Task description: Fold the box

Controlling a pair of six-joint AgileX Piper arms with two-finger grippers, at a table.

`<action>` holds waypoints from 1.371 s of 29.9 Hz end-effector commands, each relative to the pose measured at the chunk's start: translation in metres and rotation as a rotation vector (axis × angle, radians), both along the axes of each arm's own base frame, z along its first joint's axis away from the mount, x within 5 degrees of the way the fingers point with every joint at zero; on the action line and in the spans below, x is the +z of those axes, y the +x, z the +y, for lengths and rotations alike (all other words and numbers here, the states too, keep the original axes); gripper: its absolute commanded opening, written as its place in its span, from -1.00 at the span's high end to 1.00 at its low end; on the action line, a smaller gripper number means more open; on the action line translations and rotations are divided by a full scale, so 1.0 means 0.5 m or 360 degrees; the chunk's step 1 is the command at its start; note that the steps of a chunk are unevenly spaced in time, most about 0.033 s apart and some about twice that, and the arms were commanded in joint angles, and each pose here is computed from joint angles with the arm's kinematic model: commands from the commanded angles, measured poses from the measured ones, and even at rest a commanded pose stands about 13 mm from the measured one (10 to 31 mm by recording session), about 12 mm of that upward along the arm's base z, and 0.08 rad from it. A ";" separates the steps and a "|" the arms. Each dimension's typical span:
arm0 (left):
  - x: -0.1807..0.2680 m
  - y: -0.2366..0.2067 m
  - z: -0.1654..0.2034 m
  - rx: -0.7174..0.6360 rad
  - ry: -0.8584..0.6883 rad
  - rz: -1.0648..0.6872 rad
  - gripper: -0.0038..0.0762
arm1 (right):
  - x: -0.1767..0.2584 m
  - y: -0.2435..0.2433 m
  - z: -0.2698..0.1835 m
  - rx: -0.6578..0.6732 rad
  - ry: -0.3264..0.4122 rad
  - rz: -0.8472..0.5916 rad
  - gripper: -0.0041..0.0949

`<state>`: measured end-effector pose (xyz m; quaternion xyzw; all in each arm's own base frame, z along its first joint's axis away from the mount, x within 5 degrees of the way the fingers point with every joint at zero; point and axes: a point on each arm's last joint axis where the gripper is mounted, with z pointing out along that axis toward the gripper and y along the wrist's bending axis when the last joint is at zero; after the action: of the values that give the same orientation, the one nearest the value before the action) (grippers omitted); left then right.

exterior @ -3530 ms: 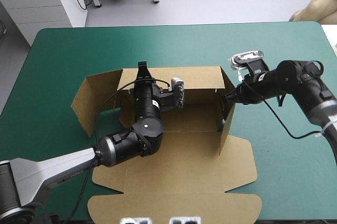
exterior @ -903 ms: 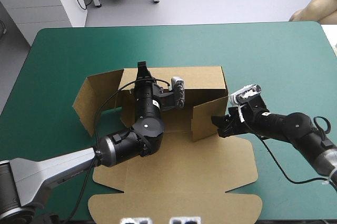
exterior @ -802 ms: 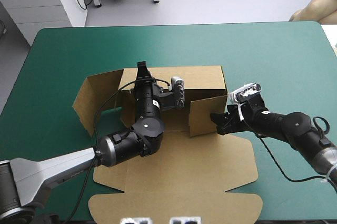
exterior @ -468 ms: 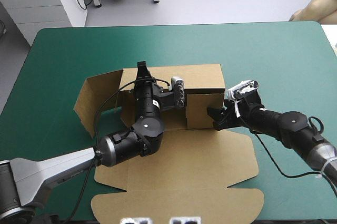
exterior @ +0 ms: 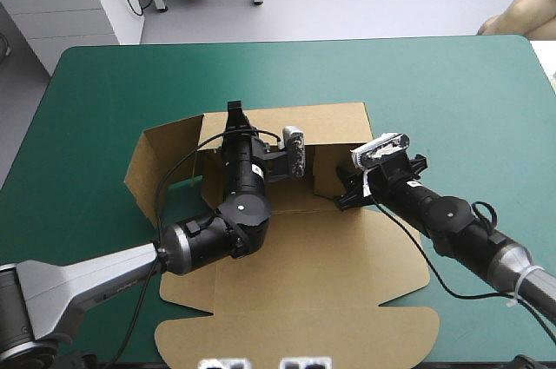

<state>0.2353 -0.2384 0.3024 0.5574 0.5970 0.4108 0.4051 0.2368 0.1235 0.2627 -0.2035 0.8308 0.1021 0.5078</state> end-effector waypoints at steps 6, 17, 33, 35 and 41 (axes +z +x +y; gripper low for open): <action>0.051 -0.004 0.001 -0.0058 -0.0080 -0.0139 0.92 | 0.030 0.010 -0.013 -0.0124 -0.0029 -0.0132 0.68; 0.049 -0.004 -0.011 -0.0157 -0.0092 -0.0140 0.92 | 0.031 0.011 -0.017 -0.0160 -0.0035 -0.0144 0.95; 0.053 -0.017 -0.052 -0.0432 -0.0293 -0.0136 -0.13 | 0.038 0.019 -0.034 -0.0326 -0.0041 -0.0189 0.95; 0.054 -0.030 -0.060 -0.0434 -0.0287 -0.0147 -0.13 | 0.039 0.023 -0.035 -0.0367 -0.0030 -0.0188 0.96; 0.056 -0.099 -0.096 -0.0486 -0.0267 -0.0171 -0.10 | 0.041 0.062 -0.034 -0.0410 -0.0021 -0.0167 0.96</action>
<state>0.2017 -0.2850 0.3059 0.6096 0.5255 0.3090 0.5067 0.2575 0.1095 0.2646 -0.1136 0.8384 0.0272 0.5323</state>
